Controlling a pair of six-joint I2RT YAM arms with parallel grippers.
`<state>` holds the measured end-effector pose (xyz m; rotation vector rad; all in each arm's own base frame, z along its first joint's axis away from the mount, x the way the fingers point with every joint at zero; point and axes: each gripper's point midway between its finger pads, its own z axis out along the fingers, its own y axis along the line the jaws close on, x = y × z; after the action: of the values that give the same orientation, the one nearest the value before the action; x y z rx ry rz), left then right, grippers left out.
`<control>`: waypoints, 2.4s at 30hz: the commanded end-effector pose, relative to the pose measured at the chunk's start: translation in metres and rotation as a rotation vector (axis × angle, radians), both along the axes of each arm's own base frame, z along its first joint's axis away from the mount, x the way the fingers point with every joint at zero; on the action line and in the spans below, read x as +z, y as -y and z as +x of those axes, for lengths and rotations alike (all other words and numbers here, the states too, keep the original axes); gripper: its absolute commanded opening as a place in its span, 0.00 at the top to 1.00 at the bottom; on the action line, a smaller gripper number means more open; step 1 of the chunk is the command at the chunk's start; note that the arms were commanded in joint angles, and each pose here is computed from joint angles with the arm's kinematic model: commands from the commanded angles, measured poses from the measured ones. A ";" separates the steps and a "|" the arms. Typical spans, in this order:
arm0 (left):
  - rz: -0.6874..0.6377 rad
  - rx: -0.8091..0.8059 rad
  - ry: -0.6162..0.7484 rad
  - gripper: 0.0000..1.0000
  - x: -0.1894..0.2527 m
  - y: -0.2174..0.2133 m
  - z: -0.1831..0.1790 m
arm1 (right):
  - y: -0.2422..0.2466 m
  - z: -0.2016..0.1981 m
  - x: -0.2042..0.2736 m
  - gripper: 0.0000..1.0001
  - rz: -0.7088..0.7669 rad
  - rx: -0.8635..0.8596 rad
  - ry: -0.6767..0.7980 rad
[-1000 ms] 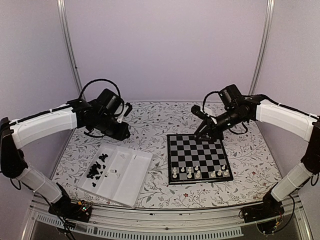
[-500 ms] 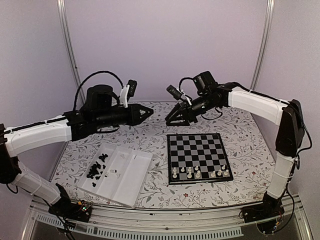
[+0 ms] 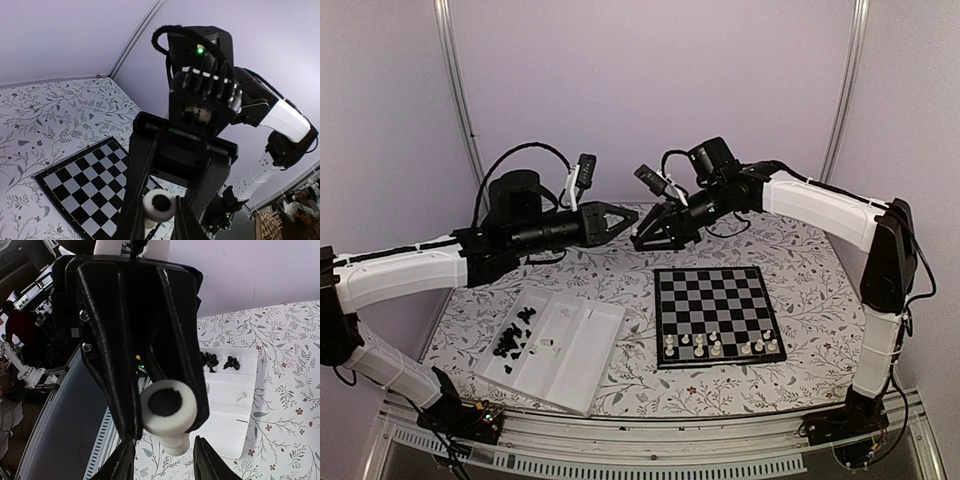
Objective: Set up the chess pieces on the board
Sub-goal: Adjust the chess piece at the center of the board.
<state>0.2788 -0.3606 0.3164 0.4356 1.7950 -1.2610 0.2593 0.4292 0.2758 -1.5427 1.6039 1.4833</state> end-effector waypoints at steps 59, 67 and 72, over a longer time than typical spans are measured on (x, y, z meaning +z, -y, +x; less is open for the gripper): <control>1.579 -0.136 1.385 0.53 -0.090 0.016 -0.083 | 0.032 -0.081 -0.106 0.97 -0.392 0.228 -0.163; 1.630 -0.195 1.389 0.53 -0.108 0.020 -0.080 | 0.029 -0.085 -0.104 0.96 -0.388 0.240 -0.170; 1.636 -0.185 1.431 0.52 -0.110 0.026 -0.078 | 0.026 -0.088 -0.105 0.96 -0.392 0.249 -0.173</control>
<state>0.1960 -0.3787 0.1997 1.7898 1.0215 0.7631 0.1777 0.3963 0.1647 -1.9104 1.9986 1.4826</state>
